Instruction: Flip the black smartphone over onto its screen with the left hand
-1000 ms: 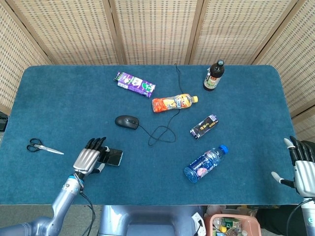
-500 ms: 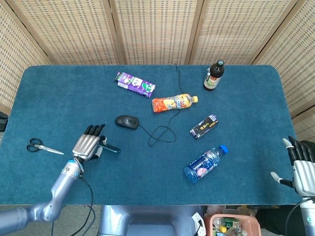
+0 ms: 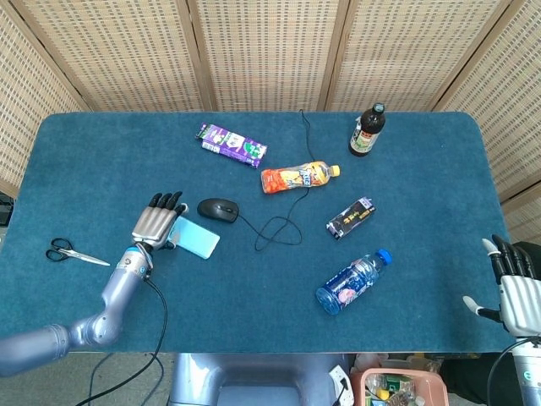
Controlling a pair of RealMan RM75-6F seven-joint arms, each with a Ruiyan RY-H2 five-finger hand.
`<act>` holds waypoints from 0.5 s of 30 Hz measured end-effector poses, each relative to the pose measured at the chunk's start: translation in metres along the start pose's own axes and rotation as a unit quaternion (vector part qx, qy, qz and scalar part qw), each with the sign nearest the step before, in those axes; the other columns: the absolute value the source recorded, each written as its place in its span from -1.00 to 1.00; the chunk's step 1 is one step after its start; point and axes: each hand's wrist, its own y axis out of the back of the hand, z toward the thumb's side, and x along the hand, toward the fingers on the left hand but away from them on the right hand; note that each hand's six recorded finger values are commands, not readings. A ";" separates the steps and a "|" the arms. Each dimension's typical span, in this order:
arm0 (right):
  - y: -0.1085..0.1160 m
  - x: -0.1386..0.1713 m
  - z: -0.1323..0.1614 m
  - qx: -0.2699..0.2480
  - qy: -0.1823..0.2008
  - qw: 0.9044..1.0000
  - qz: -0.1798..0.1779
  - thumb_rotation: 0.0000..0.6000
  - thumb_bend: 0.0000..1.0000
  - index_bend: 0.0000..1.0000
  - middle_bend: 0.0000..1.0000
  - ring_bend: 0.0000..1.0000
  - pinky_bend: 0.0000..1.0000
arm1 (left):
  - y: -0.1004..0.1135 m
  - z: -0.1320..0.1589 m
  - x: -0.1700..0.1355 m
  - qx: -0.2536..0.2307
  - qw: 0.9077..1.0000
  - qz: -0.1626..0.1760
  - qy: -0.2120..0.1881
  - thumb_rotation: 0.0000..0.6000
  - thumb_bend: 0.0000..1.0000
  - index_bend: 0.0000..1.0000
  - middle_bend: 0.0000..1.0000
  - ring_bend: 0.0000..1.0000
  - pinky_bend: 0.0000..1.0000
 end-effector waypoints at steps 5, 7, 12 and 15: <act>0.001 0.000 -0.001 -0.002 -0.002 1.000 -0.001 1.00 -1.00 -1.00 -1.00 -1.00 -1.00 | 0.003 -0.001 -0.003 -0.029 0.999 0.022 -0.012 1.00 -0.65 -1.00 -1.00 -1.00 -1.00; 0.001 0.000 -0.001 -0.004 -0.002 1.000 -0.002 1.00 -1.00 -1.00 -1.00 -1.00 -1.00 | 0.010 -0.006 -0.009 -0.040 0.998 0.042 -0.014 1.00 -0.73 -1.00 -1.00 -1.00 -1.00; 0.002 0.000 0.000 -0.006 0.001 1.000 -0.002 1.00 -1.00 -1.00 -1.00 -1.00 -1.00 | 0.028 -0.031 -0.034 -0.047 0.996 0.081 -0.004 1.00 -0.95 -1.00 -1.00 -1.00 -1.00; 0.004 0.001 0.002 -0.008 0.004 1.000 -0.004 1.00 -1.00 -1.00 -1.00 -1.00 -1.00 | 0.034 -0.048 -0.053 -0.046 0.995 0.094 0.008 1.00 -1.00 -1.00 -1.00 -1.00 -1.00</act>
